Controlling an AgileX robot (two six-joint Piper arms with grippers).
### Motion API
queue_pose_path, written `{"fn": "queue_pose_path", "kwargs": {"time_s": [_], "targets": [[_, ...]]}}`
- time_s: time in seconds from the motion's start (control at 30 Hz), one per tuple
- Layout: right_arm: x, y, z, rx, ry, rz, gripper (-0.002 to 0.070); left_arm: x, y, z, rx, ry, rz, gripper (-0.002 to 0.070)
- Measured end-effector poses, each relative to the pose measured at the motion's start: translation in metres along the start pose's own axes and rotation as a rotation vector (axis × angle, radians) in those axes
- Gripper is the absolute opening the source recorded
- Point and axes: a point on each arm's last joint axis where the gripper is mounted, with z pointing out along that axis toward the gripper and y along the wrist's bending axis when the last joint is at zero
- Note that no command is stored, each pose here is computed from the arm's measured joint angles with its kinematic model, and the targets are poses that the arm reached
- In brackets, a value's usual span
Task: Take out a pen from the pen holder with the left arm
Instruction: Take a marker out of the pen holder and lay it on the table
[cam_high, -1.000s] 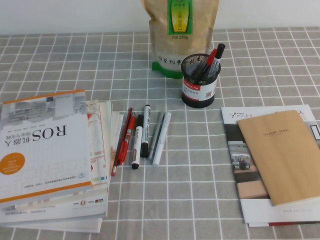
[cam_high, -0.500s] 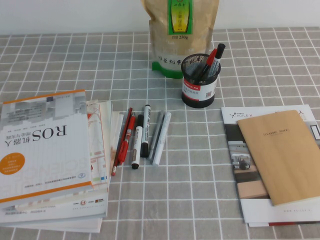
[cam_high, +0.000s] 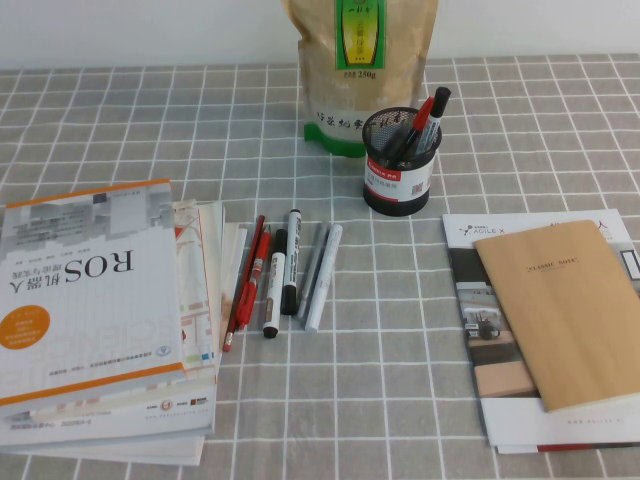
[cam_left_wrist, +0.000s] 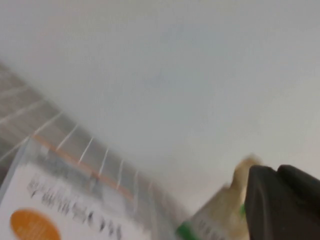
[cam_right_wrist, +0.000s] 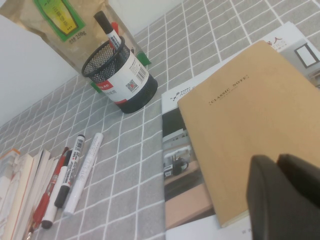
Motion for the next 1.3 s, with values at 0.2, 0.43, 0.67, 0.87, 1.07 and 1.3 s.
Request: {"fn": "queue_pose_path", "kwargs": {"time_s": [0.2,0.43,0.67,0.87,1.07,1.3], "targets": [[0.000,0.000,0.000,0.000,0.000,0.000,-0.0013,-0.013,-0.025,0.006,-0.070,0.246,0.261,-0.0001],[0.000,0.000,0.000,0.000,0.000,0.000,-0.0013,-0.035,-0.051,0.039,-0.091,0.384,0.498,-0.0001],[0.000,0.000,0.000,0.000,0.000,0.000,-0.0013,-0.034,-0.055,0.073,-0.101,0.491,0.588,-0.0001],[0.000,0.000,0.000,0.000,0.000,0.000,-0.0013,-0.029,-0.054,0.092,-0.103,0.468,0.587,-0.0001],[0.000,0.000,0.000,0.000,0.000,0.000,-0.0013,-0.012,-0.080,0.120,0.108,0.435,0.555,-0.0001],[0.000,0.000,0.000,0.000,0.000,0.000,-0.0013,0.022,-0.104,0.176,0.186,0.561,0.594,-0.0001]]}}
